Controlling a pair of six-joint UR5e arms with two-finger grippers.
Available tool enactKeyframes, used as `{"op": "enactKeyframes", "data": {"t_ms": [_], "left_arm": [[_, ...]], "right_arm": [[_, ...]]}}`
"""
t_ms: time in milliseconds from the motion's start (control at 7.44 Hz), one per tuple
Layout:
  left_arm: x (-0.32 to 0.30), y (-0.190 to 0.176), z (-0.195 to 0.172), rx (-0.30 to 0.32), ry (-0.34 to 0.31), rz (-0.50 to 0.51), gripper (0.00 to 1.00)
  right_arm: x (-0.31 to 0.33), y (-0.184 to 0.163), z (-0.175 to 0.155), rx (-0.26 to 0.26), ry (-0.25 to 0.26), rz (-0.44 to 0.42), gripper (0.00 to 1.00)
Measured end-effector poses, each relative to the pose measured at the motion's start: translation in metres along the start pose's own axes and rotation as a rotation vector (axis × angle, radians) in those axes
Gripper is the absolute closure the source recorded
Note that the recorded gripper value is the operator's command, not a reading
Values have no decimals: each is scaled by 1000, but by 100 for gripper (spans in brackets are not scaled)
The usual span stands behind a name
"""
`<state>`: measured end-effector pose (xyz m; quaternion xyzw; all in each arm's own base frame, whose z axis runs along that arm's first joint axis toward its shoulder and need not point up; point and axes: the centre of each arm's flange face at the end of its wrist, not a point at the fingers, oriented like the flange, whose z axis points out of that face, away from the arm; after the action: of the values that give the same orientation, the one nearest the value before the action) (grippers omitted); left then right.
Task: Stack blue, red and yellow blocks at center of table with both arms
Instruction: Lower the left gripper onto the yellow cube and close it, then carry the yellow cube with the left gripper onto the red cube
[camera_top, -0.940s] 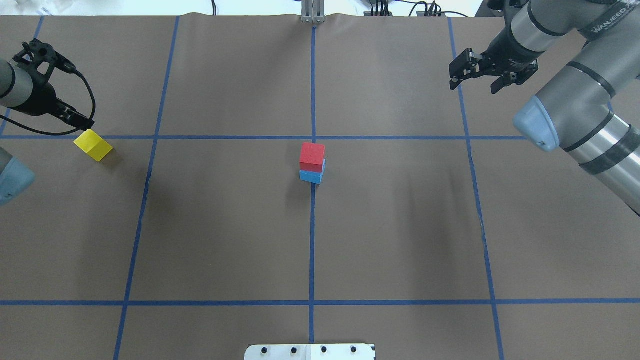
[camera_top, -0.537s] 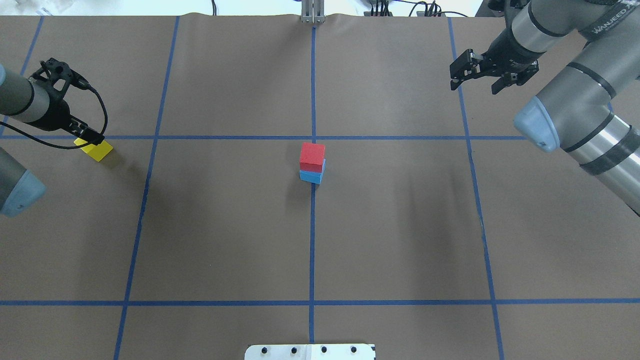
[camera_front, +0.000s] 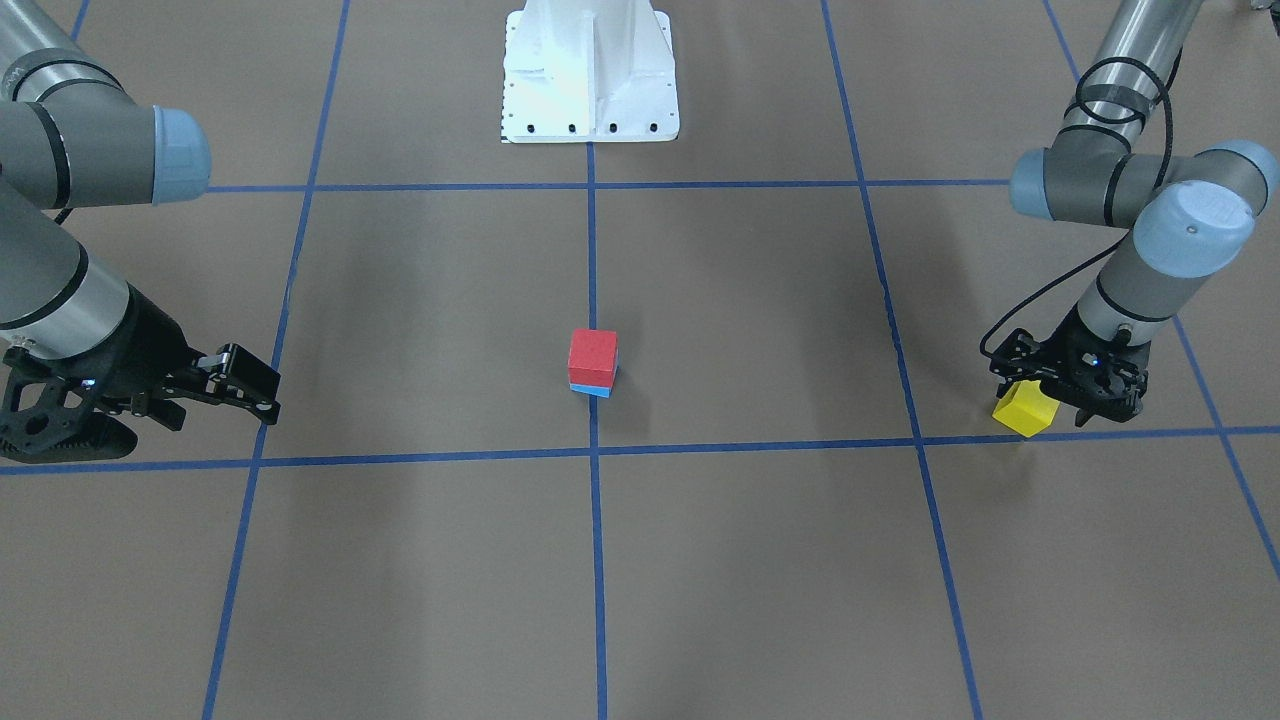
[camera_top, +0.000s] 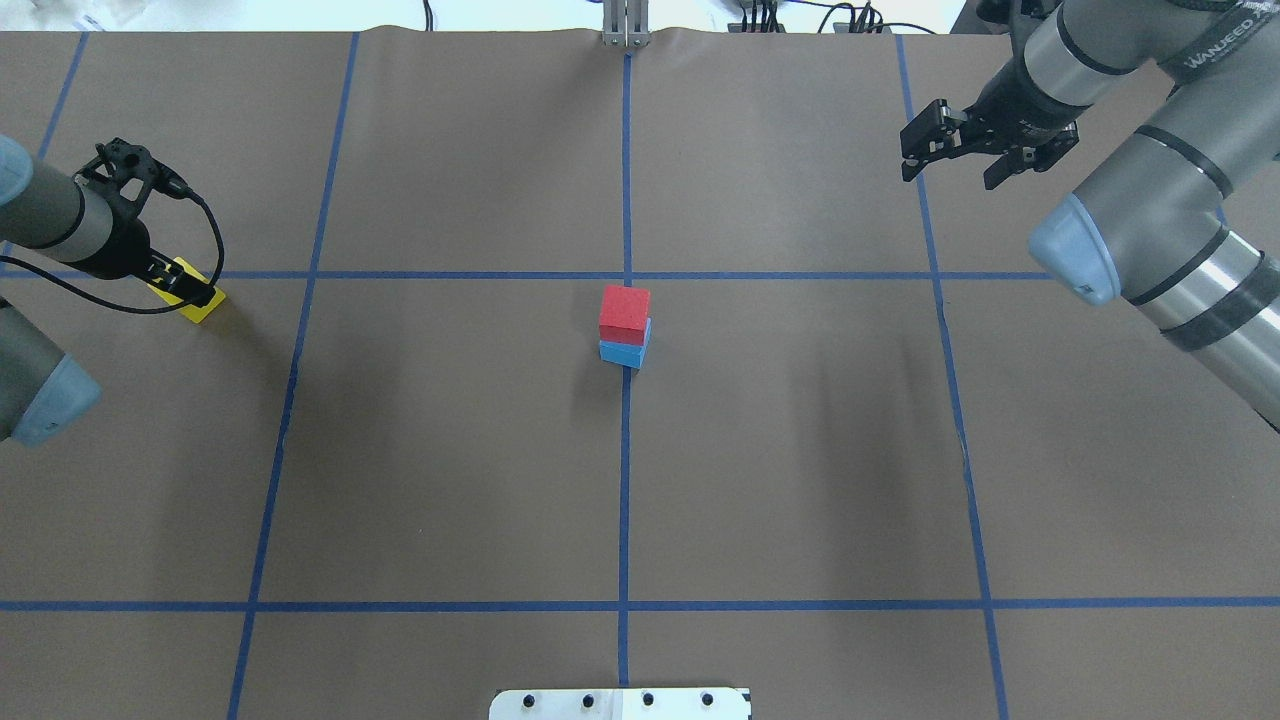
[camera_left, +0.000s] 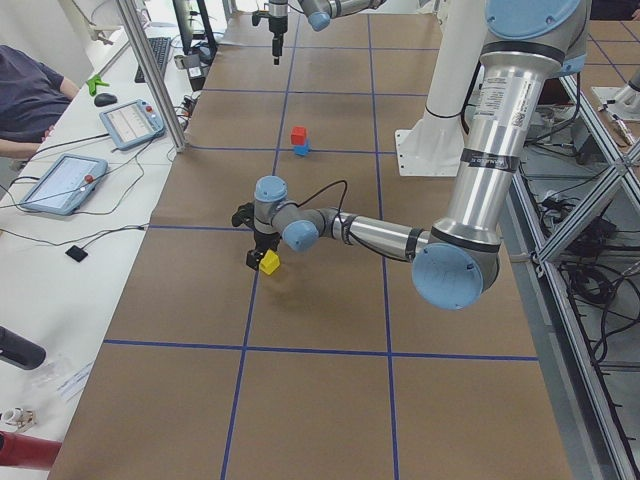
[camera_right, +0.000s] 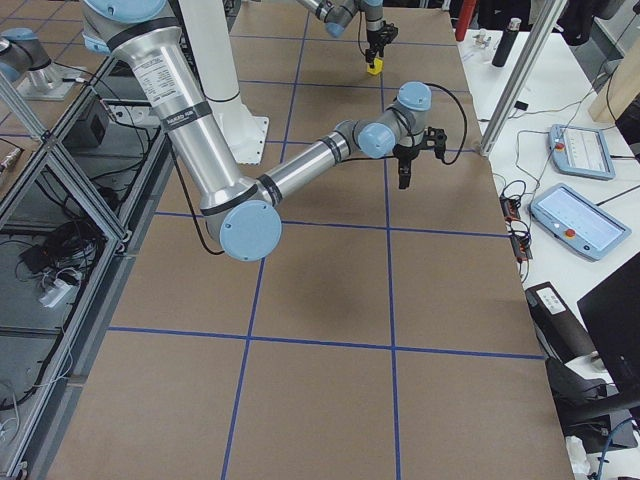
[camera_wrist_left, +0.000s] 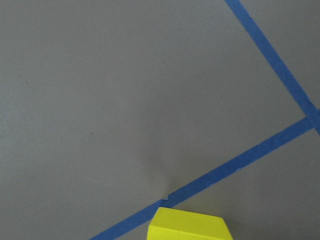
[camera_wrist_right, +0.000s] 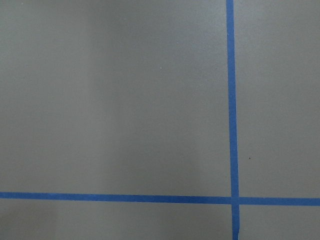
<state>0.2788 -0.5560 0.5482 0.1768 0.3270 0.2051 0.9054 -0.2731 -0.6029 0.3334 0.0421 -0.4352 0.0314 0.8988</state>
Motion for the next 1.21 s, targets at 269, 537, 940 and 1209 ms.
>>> {"op": "enactKeyframes", "data": {"t_ms": [269,537,940,1209], "left_arm": [[3,2,5,-11,9,0,100],[14,1,2,-35,81,-25,100],[73,-55,-67,-92,143,-117,100],[147,-120,-168,-147,124,-190,100]], "right_arm": [[0,0,0,0,0,1,1],[0,0,0,1,1,1,1],[0,0,0,0,0,0,1],[0,0,0,-2,-1,0,1]]}}
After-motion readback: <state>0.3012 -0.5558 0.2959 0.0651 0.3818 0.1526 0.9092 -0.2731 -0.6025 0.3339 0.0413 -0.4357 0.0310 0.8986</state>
